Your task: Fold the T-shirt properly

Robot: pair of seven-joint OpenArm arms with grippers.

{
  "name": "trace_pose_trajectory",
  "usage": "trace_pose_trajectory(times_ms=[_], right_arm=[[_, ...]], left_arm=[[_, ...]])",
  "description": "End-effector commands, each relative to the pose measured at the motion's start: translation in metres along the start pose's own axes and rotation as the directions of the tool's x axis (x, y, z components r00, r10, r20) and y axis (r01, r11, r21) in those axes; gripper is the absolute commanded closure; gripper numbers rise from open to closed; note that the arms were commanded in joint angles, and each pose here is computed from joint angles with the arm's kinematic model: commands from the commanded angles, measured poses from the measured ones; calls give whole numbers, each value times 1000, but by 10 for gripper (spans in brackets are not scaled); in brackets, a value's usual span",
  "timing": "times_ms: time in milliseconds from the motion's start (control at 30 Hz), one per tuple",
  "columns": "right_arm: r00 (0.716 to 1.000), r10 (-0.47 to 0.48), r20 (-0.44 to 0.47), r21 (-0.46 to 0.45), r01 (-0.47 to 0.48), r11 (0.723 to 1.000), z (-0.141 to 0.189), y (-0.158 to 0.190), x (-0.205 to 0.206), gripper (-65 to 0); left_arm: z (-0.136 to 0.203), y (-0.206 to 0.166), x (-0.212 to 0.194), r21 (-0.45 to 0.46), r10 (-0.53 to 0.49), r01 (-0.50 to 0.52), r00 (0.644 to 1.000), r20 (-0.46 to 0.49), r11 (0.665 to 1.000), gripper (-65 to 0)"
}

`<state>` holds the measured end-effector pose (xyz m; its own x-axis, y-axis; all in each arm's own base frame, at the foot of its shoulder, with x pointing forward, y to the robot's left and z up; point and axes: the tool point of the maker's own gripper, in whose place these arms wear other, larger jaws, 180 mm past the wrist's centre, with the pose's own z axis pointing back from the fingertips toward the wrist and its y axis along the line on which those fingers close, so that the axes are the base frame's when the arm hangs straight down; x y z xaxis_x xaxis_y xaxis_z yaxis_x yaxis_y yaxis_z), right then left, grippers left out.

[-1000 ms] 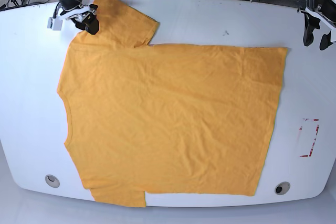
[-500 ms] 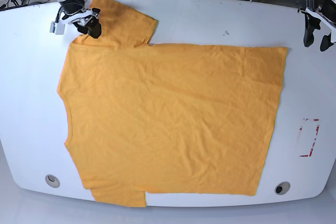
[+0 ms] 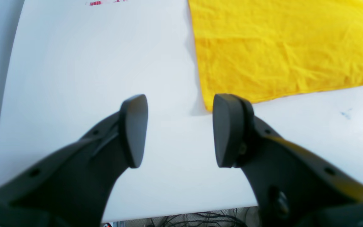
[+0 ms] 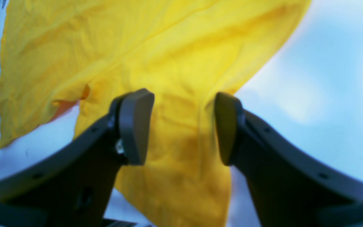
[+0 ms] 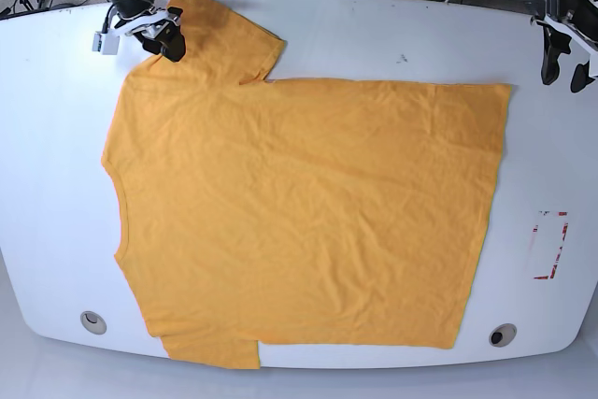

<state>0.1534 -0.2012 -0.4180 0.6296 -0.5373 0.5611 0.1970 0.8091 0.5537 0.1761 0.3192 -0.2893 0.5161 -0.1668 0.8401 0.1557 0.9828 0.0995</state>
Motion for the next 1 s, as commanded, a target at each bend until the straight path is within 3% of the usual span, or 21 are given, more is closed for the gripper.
trace_pose_trajectory(times_ms=[0, 200, 600, 967], right_arm=[[997, 14, -73, -21, -16, 1000, 1, -3, -17, -334], [997, 17, -73, -16, -18, 1000, -1, -2, -16, -304], [997, 25, -73, -31, -27, 999, -3, -9, -14, -25], [997, 26, -75, -24, -28, 999, -5, -7, -14, -12]], left_arm=[[3, 1, 13, -5, -12, 12, 999, 40, 1000, -311], [2, 1, 12, -6, -11, 12, 999, 36, 1000, -310], [-3, 3, 2, -3, 1, -1, 1000, -6, 1000, -306], [-14, 22, -33, 42, 52, -46, 990, -132, 998, -285]])
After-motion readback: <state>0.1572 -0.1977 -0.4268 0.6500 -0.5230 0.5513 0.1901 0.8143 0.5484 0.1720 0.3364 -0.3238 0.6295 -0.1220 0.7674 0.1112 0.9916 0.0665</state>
